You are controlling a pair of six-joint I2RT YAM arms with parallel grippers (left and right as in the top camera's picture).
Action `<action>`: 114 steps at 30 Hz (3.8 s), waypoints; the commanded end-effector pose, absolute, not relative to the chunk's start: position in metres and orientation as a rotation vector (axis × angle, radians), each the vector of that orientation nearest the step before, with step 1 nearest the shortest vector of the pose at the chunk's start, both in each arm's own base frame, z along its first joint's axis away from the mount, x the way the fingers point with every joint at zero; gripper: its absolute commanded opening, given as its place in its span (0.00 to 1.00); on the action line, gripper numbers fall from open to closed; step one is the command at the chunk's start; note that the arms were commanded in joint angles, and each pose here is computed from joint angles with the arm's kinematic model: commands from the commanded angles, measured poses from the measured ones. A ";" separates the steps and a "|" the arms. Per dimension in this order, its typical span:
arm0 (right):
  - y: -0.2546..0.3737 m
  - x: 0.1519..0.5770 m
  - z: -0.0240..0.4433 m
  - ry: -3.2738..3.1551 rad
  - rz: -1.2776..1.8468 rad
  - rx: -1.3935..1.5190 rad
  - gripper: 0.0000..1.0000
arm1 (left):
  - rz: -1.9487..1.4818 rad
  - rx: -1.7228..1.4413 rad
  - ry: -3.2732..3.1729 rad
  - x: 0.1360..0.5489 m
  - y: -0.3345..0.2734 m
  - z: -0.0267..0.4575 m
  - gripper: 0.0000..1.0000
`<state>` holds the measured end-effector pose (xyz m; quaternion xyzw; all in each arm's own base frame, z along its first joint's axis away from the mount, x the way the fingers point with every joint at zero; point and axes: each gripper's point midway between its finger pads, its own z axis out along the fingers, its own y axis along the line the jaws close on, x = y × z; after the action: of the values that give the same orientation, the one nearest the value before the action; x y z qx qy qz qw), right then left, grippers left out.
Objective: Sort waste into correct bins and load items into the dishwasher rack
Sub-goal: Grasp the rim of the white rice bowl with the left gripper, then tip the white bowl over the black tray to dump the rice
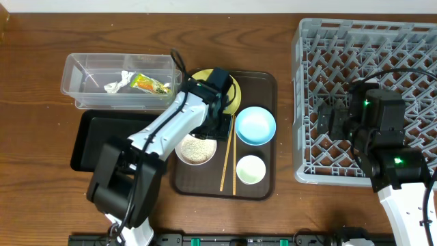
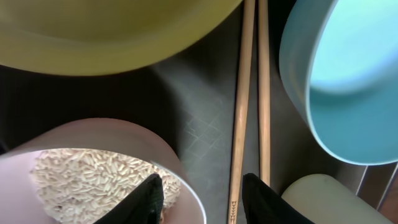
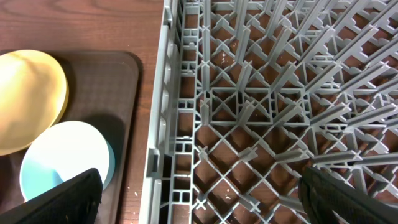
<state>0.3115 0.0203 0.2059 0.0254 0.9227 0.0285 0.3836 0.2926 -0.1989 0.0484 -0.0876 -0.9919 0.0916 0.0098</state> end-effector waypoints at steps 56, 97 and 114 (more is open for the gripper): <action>0.019 0.315 0.216 2.325 0.081 0.080 0.99 | 0.486 -0.446 -3.252 0.282 -0.173 0.133 0.06; 0.018 0.314 0.215 2.327 0.073 0.083 0.99 | 2.413 0.596 -2.653 0.298 -0.006 0.172 0.06; 0.018 0.315 0.216 2.326 0.074 0.083 0.99 | 2.412 0.604 -2.647 0.298 -0.006 0.172 0.06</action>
<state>0.3120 0.0203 0.2065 0.0255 0.9221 0.0285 0.3851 0.2974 -0.0078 0.1679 0.1548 -0.7189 0.6339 -0.2395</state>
